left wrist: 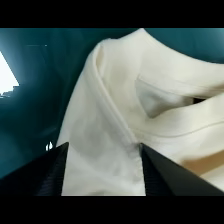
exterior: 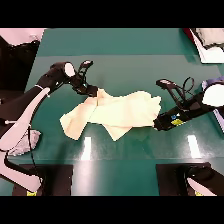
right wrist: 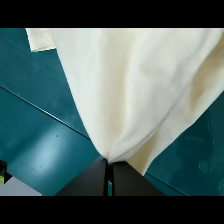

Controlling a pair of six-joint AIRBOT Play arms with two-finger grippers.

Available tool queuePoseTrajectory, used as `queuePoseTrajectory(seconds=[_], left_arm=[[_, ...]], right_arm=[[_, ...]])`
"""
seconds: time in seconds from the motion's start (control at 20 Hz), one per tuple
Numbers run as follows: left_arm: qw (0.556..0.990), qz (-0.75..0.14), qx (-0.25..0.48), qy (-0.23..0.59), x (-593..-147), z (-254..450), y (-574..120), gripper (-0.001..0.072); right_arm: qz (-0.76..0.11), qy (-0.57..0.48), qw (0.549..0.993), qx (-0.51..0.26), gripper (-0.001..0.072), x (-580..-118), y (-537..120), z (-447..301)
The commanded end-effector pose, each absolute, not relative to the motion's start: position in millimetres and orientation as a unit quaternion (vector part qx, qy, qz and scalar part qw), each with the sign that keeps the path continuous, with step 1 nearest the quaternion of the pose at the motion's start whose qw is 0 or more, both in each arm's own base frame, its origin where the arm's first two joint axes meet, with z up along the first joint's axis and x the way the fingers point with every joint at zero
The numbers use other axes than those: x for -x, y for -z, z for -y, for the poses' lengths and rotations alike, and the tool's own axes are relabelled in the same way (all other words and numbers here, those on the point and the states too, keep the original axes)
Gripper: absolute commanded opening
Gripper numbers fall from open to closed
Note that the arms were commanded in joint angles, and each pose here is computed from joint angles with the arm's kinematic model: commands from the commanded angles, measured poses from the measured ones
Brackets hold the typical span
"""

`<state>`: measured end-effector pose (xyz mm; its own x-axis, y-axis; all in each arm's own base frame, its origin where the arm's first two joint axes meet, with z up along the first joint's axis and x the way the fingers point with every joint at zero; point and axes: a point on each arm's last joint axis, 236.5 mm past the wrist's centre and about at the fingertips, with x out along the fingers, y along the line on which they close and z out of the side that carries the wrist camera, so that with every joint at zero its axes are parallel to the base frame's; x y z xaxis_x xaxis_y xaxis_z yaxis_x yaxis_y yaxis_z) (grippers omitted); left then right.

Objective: Fold the shirts.

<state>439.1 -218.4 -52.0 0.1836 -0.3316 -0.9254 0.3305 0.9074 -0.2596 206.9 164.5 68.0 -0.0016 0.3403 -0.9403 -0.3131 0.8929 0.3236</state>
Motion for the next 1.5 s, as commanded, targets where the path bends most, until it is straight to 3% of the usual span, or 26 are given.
queuePoseTrajectory(seconds=[0.0,0.05,0.15,0.2,0.45,0.7,0.9,1.0,1.25,1.45], left_arm=[[0.766,-0.611,0.005,0.198,-441.0,215.7,65.1,0.0526],[0.769,-0.609,0.01,0.195,-443.1,216.1,64.4,0.0522],[0.772,-0.604,0.01,0.196,-445.4,216.7,63.3,0.0135],[0.772,-0.605,0.01,0.196,-445.3,216.7,63.3,0.0032],[0.783,-0.586,0.004,0.209,-459.2,222.3,22.6,0.0024],[0.856,-0.457,-0.013,0.241,-509.2,213.5,-139.6,0.0024],[0.917,-0.342,0.007,0.207,-505.3,158.9,-252.3,0.0024],[0.925,-0.327,0.004,0.191,-482.8,132.1,-271.5,0.0024],[0.896,-0.381,-0.043,0.223,-422.4,128.0,-268.0,0.0024],[0.896,-0.377,-0.035,0.23,-422.3,132.5,-270.2,0.0024]], right_arm=[[-0.668,-0.228,0.708,-0.015,0.0013,-207.7,-68.1,-165.0],[-0.667,-0.228,0.709,-0.016,0.0013,-208.7,-68.3,-165.3],[-0.664,-0.228,0.712,-0.017,0.0013,-210.4,-68.5,-165.9],[-0.663,-0.228,0.713,-0.017,0.0013,-211.0,-68.6,-166.1],[-0.66,-0.224,0.717,-0.014,0.0013,-213.8,-68.0,-164.1],[-0.662,-0.197,0.723,0.015,0.0013,-217.6,-63.4,-146.4],[-0.672,-0.179,0.718,0.036,0.0013,-215.0,-60.2,-133.0],[-0.671,-0.179,0.718,0.036,0.0013,-215.0,-60.3,-133.2],[-0.67,-0.182,0.719,0.034,0.0013,-212.2,-63.1,-133.2],[-0.593,-0.19,0.782,0.02,0.0013,-241.0,-90.8,-140.6]])
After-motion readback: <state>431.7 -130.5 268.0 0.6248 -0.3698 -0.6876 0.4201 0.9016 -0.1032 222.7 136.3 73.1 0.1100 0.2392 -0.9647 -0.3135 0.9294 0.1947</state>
